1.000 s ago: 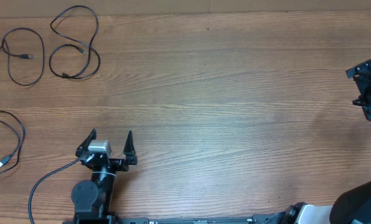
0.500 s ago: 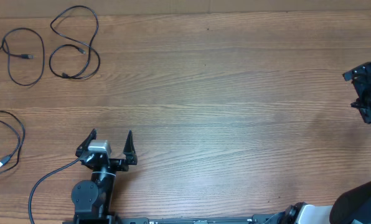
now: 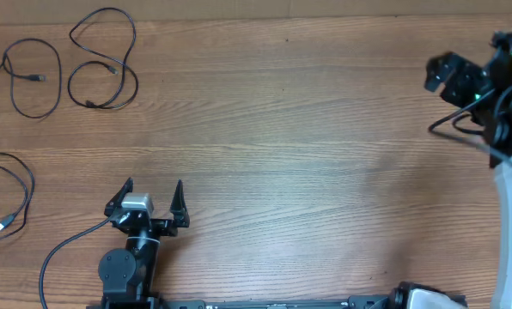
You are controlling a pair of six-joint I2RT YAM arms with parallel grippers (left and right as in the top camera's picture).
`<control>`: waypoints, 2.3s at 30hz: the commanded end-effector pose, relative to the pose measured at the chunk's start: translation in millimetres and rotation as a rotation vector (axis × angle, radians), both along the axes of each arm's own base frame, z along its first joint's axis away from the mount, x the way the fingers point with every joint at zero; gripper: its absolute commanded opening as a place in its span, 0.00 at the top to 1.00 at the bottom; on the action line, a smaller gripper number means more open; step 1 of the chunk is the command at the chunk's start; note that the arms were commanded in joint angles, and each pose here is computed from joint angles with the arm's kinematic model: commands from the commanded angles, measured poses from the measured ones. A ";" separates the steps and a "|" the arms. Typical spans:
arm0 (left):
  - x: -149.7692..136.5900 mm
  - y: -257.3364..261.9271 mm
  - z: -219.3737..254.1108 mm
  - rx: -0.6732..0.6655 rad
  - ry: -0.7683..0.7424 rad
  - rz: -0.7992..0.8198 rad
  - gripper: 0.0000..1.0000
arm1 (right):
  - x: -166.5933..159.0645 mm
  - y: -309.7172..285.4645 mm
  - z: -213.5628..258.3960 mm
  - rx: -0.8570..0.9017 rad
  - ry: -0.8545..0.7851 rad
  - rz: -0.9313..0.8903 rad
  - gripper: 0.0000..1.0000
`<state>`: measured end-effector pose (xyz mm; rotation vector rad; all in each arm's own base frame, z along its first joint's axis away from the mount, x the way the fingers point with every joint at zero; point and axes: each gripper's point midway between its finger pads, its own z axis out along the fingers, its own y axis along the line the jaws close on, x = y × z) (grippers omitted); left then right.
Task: Untangle cables
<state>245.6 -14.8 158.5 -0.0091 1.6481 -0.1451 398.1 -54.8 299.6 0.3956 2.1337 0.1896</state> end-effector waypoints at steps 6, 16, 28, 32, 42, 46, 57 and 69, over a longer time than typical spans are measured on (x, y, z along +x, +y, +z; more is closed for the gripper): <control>0.0 1.2 -0.9 0.027 -0.008 0.003 0.00 | -37.5 28.8 -9.7 -0.101 -0.210 0.076 0.00; 0.0 1.2 -0.9 0.027 -0.008 0.003 0.01 | -107.0 63.1 -42.5 -0.086 -0.489 0.138 0.00; 0.0 1.2 -0.9 0.027 -0.008 0.003 0.00 | -136.4 79.9 -78.6 -0.054 -0.631 0.202 0.00; 0.0 1.2 -0.9 0.027 -0.008 0.003 0.00 | -138.5 84.2 -75.8 -0.049 -0.650 0.220 0.00; 0.0 1.2 -0.9 0.027 -0.008 0.003 0.00 | -159.1 87.5 -67.8 -0.057 -0.729 0.231 0.00; 0.0 1.2 -0.9 0.027 -0.008 0.003 0.00 | -163.4 86.5 -70.9 -0.058 -0.723 0.225 0.00; 0.0 1.2 -0.9 0.027 -0.008 0.003 0.01 | -157.4 79.9 -118.0 -0.060 -0.568 0.192 0.00; 0.0 1.2 -0.9 0.027 -0.008 0.003 0.00 | -157.5 75.2 -133.8 -0.095 -0.506 0.177 0.00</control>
